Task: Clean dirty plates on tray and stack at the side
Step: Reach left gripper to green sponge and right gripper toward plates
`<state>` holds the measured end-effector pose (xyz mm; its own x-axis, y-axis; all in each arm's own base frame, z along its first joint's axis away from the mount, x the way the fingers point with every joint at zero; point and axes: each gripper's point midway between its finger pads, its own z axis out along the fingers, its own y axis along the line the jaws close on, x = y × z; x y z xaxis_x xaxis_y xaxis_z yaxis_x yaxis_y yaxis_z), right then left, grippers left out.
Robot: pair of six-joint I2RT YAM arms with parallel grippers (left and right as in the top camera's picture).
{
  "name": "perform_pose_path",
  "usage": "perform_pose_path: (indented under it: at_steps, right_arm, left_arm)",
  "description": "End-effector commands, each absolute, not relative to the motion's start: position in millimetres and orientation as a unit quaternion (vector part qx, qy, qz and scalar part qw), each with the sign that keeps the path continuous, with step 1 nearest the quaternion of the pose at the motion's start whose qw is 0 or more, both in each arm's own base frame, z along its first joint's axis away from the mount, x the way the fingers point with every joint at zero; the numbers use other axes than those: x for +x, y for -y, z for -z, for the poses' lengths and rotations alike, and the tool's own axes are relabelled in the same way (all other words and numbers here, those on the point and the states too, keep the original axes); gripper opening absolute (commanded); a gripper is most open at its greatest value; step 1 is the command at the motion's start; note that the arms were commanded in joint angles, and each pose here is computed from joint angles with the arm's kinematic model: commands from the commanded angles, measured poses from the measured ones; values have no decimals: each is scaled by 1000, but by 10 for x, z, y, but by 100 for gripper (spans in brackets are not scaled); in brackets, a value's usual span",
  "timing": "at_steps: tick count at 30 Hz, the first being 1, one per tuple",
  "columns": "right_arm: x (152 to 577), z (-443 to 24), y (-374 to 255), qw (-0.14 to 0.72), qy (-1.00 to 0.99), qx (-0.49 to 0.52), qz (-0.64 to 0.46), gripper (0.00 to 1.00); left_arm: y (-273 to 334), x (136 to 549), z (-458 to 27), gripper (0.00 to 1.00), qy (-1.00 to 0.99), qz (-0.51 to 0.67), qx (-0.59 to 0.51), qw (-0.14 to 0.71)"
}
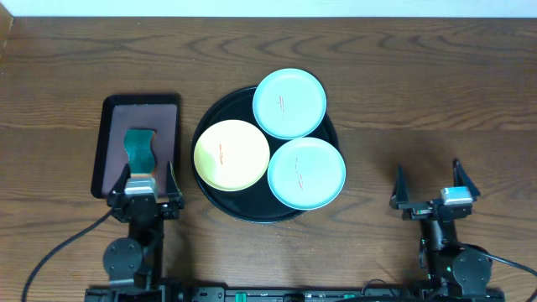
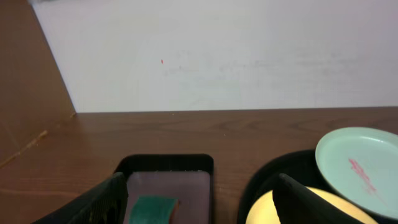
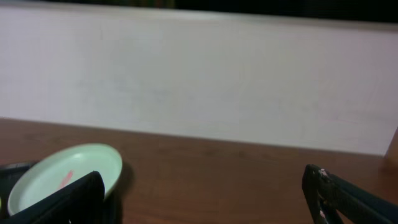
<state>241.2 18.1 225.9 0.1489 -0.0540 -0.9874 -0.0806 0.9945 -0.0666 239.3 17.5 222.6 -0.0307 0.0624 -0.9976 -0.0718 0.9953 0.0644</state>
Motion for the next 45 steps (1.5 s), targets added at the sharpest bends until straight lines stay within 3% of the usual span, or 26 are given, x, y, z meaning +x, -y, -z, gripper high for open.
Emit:
perform_pose_path:
  at_steps: [1, 10, 19, 33, 36, 41, 45]
  right_arm:
    - [2382, -2524, -106, 768, -639, -42, 8, 99]
    - [2509, -3052, -198, 761, -646, -61, -9, 99]
    - [2986, -3268, -347, 664, -741, -89, -46, 99]
    - [3528, -2888, -494, 373, -918, -87, -106, 99]
    - [3642, -2818, -512, 359, -923, -83, -113, 99]
    - [3664, -2755, -838, 329, -915, -75, -221, 99]
    - [3727, -2608, -1039, 302, -918, -75, -246, 92]
  left_arm:
    - [-186, 2393, -2472, 75, -717, -53, -4, 695]
    - [-202, 2624, -2824, 75, -799, -48, -3, 599]
    - [-260, 2899, -3139, 75, -886, -49, -7, 461]
    - [-275, 3177, -3023, 75, -972, -34, -2, 233]
    - [-281, 3235, -2887, 75, -977, -33, -2, 209]
    - [-287, 3347, -2718, 75, -982, -31, -2, 185]
    - [-289, 3389, -2617, 75, -985, -26, -24, 169]
